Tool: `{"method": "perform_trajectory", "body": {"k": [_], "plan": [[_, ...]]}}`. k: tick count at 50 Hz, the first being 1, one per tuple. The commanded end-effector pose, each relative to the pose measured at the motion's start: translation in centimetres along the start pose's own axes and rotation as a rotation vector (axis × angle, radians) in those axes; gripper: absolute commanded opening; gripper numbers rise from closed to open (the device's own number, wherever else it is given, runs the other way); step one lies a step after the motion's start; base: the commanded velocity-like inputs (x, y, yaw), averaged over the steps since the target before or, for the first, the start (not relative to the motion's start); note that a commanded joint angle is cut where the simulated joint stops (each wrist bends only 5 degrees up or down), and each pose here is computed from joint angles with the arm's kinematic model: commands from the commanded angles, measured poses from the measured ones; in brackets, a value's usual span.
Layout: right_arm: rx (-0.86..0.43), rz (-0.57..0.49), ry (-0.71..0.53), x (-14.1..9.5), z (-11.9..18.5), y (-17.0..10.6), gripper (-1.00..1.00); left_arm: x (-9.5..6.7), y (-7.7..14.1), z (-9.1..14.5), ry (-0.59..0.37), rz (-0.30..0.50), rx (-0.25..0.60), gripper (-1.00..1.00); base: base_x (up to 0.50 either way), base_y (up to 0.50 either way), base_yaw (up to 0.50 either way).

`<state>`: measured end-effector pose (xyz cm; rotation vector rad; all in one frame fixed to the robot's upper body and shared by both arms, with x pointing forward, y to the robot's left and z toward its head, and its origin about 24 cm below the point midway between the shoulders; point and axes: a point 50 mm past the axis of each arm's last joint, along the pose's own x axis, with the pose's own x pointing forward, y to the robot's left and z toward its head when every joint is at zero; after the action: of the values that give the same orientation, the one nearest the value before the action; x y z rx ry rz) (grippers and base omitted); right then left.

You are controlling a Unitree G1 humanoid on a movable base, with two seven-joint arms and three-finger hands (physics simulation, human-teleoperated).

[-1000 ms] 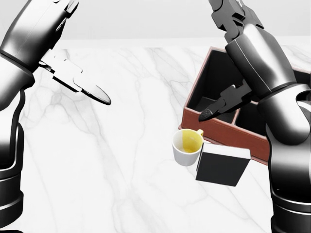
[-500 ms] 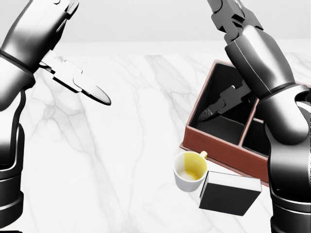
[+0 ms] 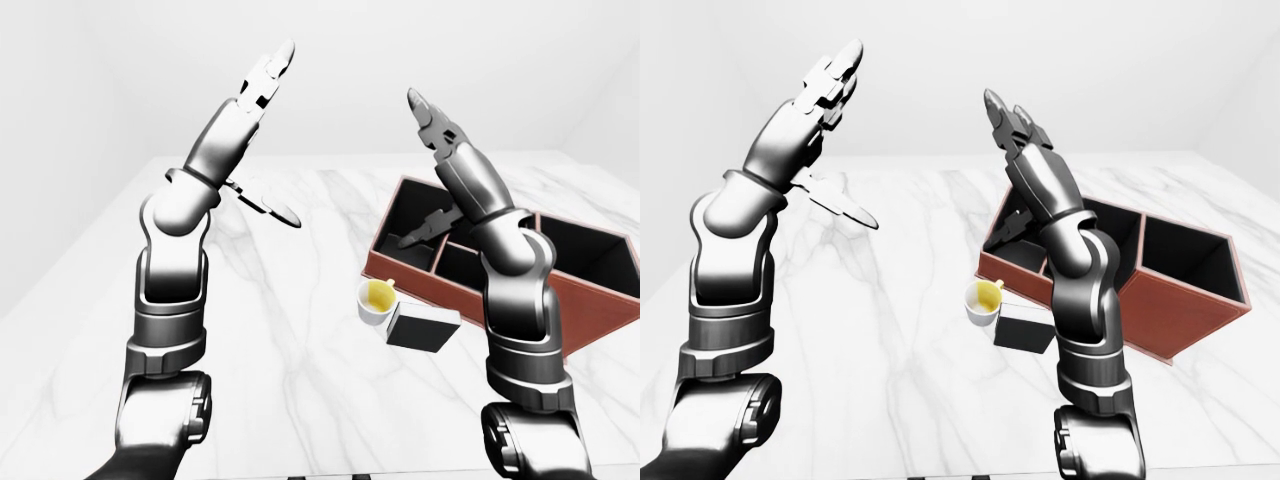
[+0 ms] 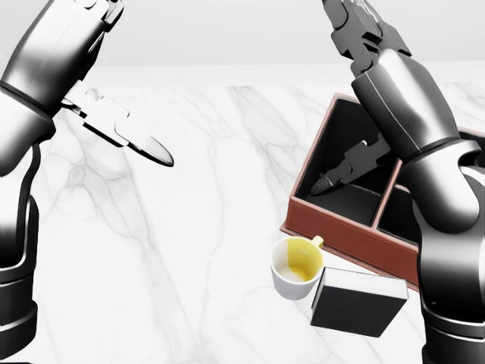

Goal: Pick up the book and place it in the caddy.

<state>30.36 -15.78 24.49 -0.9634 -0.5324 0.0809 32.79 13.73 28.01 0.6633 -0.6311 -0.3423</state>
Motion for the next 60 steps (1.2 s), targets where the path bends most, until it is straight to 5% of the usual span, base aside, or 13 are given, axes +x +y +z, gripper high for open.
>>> {"method": "perform_trajectory", "body": {"k": [1,27,47,60], "plan": [[-0.004,-0.005,0.005,-0.2,0.0,0.0,1.00,-0.1,0.0,-0.1,0.002,0.001,-0.003,1.00,0.00,0.00,0.00],[-0.024,0.016,0.045,-0.8,-0.8,0.7,1.00,-0.1,0.1,-0.2,0.005,0.006,-0.011,1.00,0.01,0.00,0.00],[-0.244,0.265,0.194,-3.9,-1.4,2.5,1.00,-0.3,0.1,-1.2,0.036,0.014,-0.044,1.00,0.00,0.00,0.00],[-0.423,0.184,0.277,-5.9,-0.5,1.3,1.00,-0.3,0.1,-1.9,0.055,0.020,-0.077,1.00,0.00,0.00,0.00]]}}
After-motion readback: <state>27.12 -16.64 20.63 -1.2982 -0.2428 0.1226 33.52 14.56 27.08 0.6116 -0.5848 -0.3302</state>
